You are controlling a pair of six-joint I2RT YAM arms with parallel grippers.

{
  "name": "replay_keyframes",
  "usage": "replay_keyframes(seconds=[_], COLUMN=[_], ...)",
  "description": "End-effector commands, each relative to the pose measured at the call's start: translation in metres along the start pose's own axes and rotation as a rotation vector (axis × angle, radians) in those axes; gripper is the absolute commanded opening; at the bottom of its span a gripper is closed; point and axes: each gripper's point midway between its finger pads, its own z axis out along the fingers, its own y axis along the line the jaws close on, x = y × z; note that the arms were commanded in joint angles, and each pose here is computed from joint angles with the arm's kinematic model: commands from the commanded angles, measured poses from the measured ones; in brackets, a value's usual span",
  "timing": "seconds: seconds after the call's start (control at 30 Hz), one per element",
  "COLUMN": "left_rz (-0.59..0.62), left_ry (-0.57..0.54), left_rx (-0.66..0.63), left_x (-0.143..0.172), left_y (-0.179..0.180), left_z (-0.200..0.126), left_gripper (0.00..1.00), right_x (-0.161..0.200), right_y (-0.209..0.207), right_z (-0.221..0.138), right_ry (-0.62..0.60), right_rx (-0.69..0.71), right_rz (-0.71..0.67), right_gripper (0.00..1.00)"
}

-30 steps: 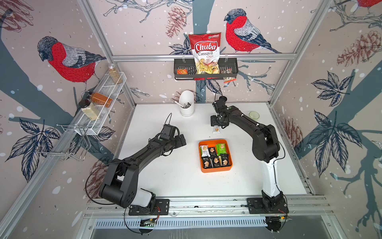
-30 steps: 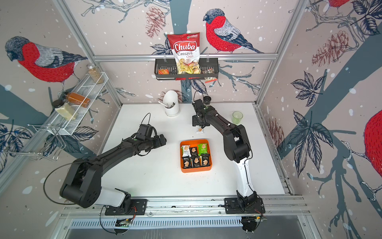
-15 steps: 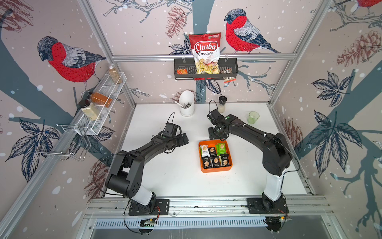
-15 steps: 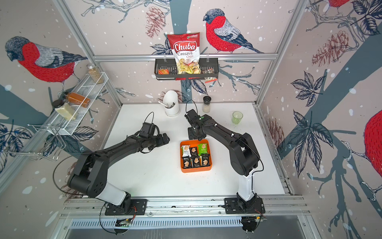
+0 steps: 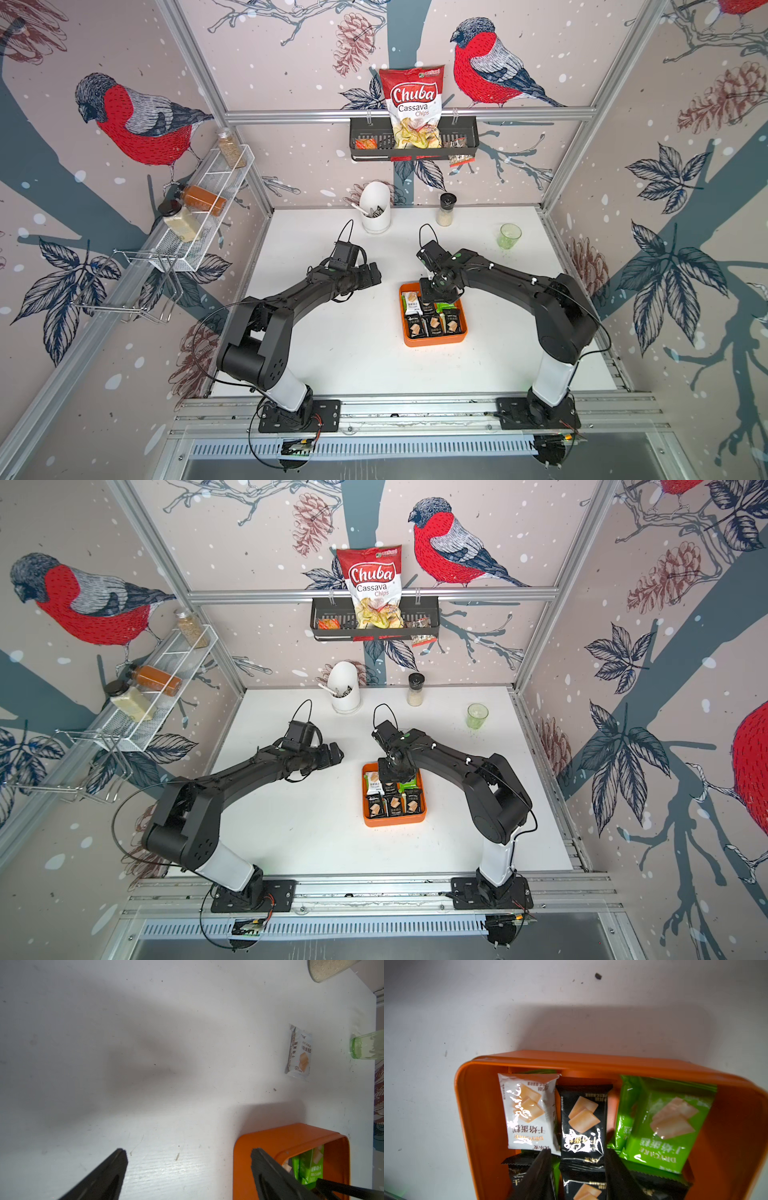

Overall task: Take the cookies out of the storage box
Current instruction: Pick up the cookie from the storage box.

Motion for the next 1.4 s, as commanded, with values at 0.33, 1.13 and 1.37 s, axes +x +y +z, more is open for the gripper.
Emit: replay_keyframes(seconds=[0.33, 1.13, 1.37], left_rz=[0.002, -0.002, -0.005], left_ry=[-0.007, -0.032, -0.031], left_rx=[-0.011, -0.035, -0.037], left_x=[-0.001, 0.001, 0.005], left_y=[0.001, 0.008, 0.01], left_z=[-0.004, -0.015, -0.017], left_gripper=[0.97, 0.97, 0.97], right_x=[0.002, 0.003, 0.006], right_y=[-0.008, -0.018, -0.021], right_z=[0.02, 0.032, 0.037], right_ry=[0.034, 0.048, 0.058], right_rx=[0.037, 0.136, 0.153], right_rz=[-0.011, -0.039, -0.04], right_gripper=[0.48, 0.64, 0.64])
